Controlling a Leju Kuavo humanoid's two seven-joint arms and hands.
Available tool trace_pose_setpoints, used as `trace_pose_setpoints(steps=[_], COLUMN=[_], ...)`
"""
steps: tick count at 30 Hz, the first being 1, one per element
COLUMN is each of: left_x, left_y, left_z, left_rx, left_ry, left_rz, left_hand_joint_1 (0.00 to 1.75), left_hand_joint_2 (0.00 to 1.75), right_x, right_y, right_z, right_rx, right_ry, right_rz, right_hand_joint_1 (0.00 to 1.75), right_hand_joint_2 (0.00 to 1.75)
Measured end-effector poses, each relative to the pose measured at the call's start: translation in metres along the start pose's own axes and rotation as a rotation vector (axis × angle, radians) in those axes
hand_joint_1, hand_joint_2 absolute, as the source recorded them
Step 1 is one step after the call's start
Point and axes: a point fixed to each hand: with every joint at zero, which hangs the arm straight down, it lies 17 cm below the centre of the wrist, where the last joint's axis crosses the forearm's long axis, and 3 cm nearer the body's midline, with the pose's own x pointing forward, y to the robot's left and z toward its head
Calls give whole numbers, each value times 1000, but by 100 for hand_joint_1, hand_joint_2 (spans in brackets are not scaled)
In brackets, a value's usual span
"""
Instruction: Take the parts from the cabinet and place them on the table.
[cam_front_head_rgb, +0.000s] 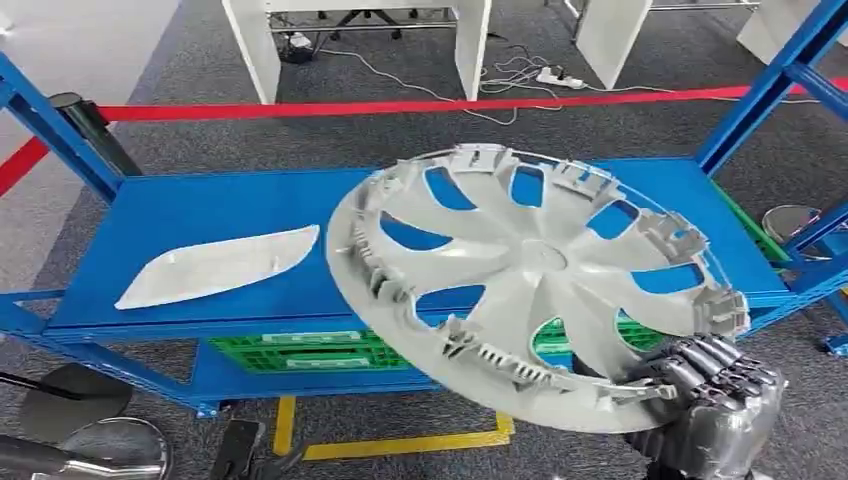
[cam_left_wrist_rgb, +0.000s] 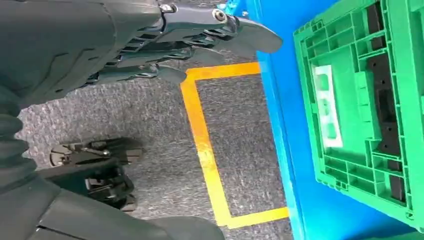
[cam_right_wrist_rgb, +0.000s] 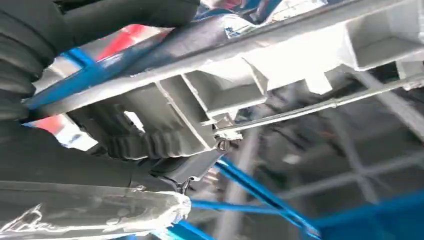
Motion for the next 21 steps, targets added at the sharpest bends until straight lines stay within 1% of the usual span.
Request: trace_pose_setpoints(steps=[2, 11, 15, 21], left_x=[0, 1, -2, 6], left_y=[-1, 0, 10, 33], left_z=[1, 1, 2, -4], left_rx=[-3, -18, -11, 14], left_ry=[-2, -10, -7, -29], left_rz=[7, -5, 22, 39], left_hand_joint_1=[0, 0, 0, 0], left_hand_joint_2=[175, 175, 175, 175], right_x=[-6, 0, 13, 34], right_y=[7, 27, 37, 49], right_z=[5, 14, 11, -1], right_rx=[28, 89, 108, 103], right_ry=[34, 31, -2, -49], right_rz=[-4, -9, 1, -9], right_hand_joint_1=[175, 175, 175, 175], right_hand_joint_2=[175, 175, 175, 175])
